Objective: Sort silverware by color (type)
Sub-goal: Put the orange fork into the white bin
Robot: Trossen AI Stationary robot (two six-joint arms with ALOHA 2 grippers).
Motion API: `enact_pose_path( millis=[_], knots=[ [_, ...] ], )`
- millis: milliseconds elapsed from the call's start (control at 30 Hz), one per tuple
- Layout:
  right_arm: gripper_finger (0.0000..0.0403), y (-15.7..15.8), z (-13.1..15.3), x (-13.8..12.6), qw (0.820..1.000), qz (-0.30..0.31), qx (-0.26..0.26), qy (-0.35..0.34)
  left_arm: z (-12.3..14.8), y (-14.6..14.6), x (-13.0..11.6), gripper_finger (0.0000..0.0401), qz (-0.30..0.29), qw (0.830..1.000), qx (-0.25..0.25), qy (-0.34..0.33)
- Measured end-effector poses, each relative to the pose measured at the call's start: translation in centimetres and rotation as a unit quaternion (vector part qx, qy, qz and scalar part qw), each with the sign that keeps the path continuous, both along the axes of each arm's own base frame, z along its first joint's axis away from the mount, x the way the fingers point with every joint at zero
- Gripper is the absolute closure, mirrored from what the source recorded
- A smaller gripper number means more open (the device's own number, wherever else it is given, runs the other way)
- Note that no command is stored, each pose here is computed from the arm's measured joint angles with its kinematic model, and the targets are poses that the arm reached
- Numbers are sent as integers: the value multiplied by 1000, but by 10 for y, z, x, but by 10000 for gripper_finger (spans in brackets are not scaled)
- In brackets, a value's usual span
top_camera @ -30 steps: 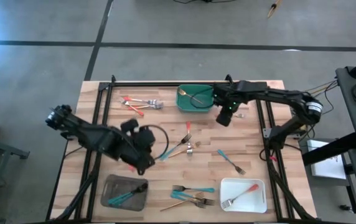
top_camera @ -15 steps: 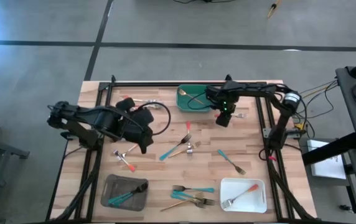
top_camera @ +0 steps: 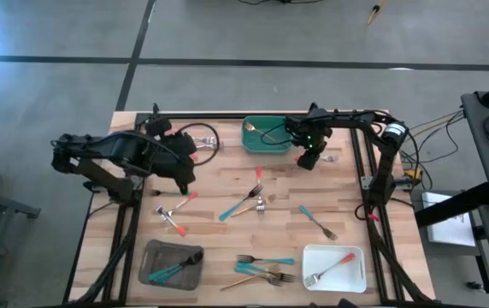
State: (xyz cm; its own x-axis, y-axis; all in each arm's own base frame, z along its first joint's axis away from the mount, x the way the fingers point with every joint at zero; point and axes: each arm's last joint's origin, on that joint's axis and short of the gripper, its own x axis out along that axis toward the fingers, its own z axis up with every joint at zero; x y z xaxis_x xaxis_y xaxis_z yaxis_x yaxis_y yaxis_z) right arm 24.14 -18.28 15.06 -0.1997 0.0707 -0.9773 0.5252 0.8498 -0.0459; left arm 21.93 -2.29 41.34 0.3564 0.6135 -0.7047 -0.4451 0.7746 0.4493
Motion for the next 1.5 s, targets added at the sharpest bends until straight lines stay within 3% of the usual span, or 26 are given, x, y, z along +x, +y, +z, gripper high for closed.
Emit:
enact_pose_path(
  millis=[667, 800, 1000, 1233, 1367, 1500],
  knots=[
    [308, 6, -14, -8, 987, 159, 37, -5, 11, 5, -21, 304, 11, 999, -12, -37],
    [328, 7, -17, -9, 988, 150, 34, -6, 11, 5, -21, 304, 12, 999, -13, -38],
    [388, 5, -14, -7, 992, 123, 28, -9, 11, 5, -21, 304, 12, 999, -14, -43],
    [392, 5, -5, -7, 994, 102, 31, 1, 12, 5, -20, 304, 18, 998, -18, -50],
    [393, 11, 16, -14, 995, 94, 38, -1, 12, 5, -20, 304, 25, 998, -21, -56],
    [393, 21, 45, -23, 998, 45, 39, -36, 12, 5, -20, 304, 25, 998, -21, -55]
  ],
)
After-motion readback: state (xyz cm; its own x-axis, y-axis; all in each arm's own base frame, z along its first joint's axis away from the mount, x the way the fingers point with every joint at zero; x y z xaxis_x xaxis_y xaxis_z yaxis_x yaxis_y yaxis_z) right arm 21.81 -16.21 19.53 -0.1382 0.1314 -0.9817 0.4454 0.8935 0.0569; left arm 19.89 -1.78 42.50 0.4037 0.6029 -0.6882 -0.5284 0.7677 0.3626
